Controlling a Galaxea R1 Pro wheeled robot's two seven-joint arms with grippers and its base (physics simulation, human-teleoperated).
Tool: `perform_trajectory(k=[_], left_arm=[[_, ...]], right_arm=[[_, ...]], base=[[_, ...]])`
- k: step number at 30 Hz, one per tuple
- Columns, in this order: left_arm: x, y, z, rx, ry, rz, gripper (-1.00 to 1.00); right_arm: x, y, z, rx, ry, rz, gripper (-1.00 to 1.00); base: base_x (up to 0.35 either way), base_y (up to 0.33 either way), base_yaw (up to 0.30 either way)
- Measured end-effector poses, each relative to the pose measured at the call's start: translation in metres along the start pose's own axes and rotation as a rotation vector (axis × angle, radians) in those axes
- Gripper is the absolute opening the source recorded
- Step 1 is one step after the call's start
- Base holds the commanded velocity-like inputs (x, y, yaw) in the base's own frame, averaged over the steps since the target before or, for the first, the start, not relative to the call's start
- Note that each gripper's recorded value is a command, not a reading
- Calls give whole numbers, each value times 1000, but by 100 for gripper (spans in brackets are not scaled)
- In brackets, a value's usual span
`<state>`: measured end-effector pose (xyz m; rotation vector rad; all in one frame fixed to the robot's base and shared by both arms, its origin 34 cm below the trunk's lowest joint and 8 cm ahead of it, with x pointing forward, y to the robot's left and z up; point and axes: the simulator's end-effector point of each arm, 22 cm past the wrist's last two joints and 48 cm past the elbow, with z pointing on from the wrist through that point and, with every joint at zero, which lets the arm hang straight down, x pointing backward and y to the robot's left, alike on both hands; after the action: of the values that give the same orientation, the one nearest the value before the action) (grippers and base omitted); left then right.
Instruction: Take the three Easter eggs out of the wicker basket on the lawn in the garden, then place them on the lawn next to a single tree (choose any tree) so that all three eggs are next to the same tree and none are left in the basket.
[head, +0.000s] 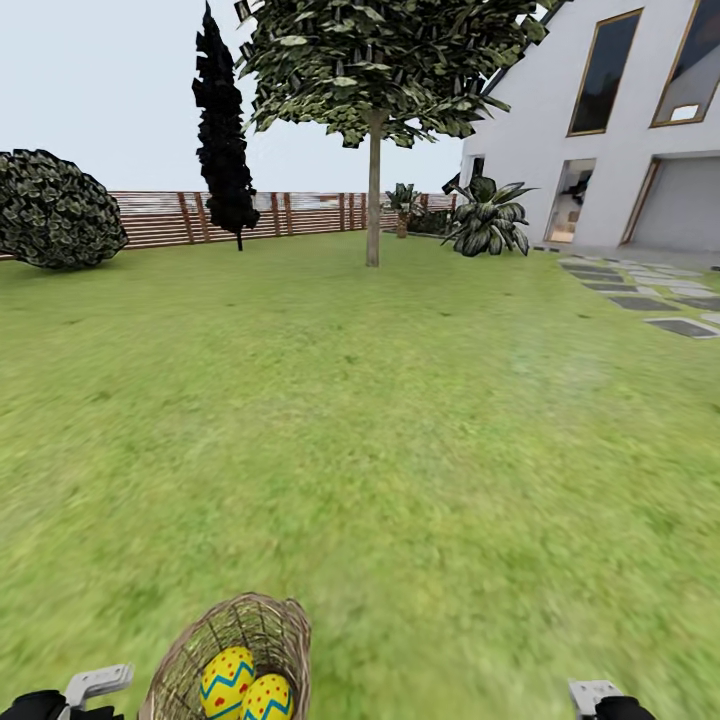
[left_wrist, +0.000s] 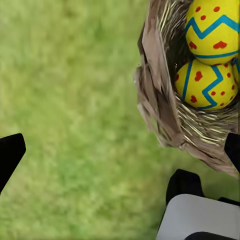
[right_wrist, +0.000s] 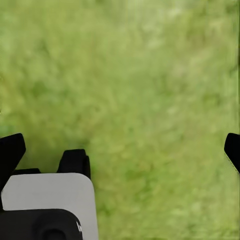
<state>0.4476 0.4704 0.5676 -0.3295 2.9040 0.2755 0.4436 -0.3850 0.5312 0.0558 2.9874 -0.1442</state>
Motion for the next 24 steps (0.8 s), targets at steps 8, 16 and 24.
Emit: perform_trajectory(k=[8,16,24], left_arm=[[0,0,0,0,-2,0,100],[0,-2,2,3,-2,-2,100],[5,-4,15,4,0,-3,100]], right_arm=[[2,-1,1,1,2,0,100],[2,-1,3,1,2,0,100],[5,0,16,1,2,0,100]], base=[[165,0,0],[5,0,0],[0,0,0]])
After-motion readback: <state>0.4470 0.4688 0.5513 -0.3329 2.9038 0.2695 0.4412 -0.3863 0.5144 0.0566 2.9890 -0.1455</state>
